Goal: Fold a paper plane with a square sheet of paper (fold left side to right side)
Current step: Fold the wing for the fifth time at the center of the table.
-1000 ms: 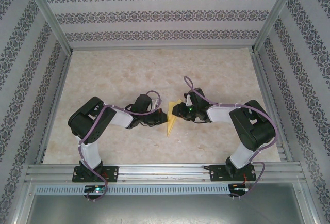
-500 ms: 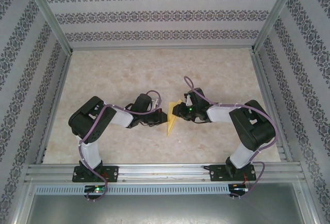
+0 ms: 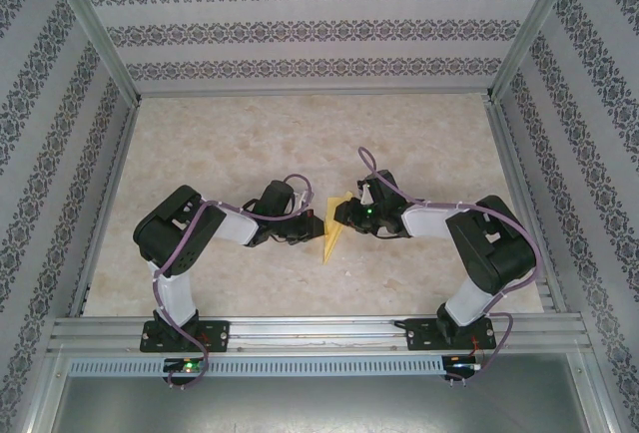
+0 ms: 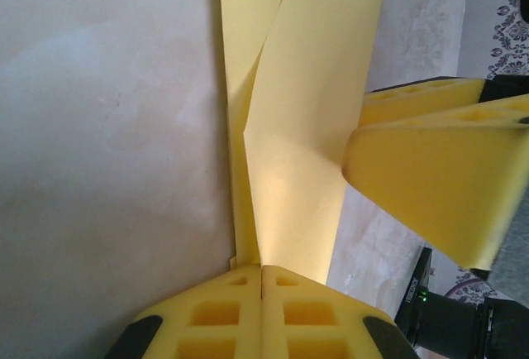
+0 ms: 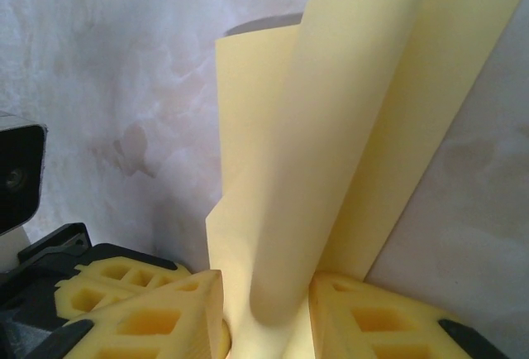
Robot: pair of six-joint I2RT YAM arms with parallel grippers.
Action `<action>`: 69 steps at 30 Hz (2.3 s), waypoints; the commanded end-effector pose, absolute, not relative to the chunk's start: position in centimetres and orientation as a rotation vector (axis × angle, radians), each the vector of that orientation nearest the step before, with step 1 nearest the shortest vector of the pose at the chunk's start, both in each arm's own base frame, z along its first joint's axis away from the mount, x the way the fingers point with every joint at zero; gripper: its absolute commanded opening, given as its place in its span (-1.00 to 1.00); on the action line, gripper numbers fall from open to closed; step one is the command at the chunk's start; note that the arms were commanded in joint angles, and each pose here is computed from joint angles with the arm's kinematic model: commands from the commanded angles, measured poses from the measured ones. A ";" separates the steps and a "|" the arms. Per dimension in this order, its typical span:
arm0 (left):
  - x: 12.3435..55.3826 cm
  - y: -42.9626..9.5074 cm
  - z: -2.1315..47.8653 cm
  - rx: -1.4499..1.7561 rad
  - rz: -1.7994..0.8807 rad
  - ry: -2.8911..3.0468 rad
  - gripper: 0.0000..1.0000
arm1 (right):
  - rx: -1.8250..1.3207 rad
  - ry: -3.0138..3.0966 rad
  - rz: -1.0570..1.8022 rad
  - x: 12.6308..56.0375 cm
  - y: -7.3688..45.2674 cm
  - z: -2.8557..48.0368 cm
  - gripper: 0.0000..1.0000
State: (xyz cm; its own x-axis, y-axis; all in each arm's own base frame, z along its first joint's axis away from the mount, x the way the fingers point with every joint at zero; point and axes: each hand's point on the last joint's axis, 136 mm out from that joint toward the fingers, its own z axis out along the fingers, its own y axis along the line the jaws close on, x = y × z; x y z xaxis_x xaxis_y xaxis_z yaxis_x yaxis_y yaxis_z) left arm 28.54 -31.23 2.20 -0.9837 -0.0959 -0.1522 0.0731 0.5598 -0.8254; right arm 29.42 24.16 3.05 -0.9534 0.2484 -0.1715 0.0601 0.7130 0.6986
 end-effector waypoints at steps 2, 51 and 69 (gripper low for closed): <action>28.3 -29.3 -2.6 -0.086 -1.187 2.737 -0.95 | 0.254 2.656 1.059 29.2 23.6 3.4 -0.32; 28.5 -31.5 1.4 0.129 -1.237 2.605 -0.96 | 0.161 2.722 1.010 29.2 23.7 1.7 -0.35; 27.8 -29.5 -2.4 0.029 -1.045 2.782 -0.97 | 0.203 2.659 1.073 29.1 23.1 3.4 -0.35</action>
State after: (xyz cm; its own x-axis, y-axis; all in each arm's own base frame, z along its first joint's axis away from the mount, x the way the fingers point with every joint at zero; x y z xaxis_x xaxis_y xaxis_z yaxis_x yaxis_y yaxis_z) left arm 28.61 -31.68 2.04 -0.9783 -0.0371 -0.2041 0.1363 0.6267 -0.7672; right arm 28.89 23.23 2.68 -0.9610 0.2170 -0.1713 0.0410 0.7246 0.6879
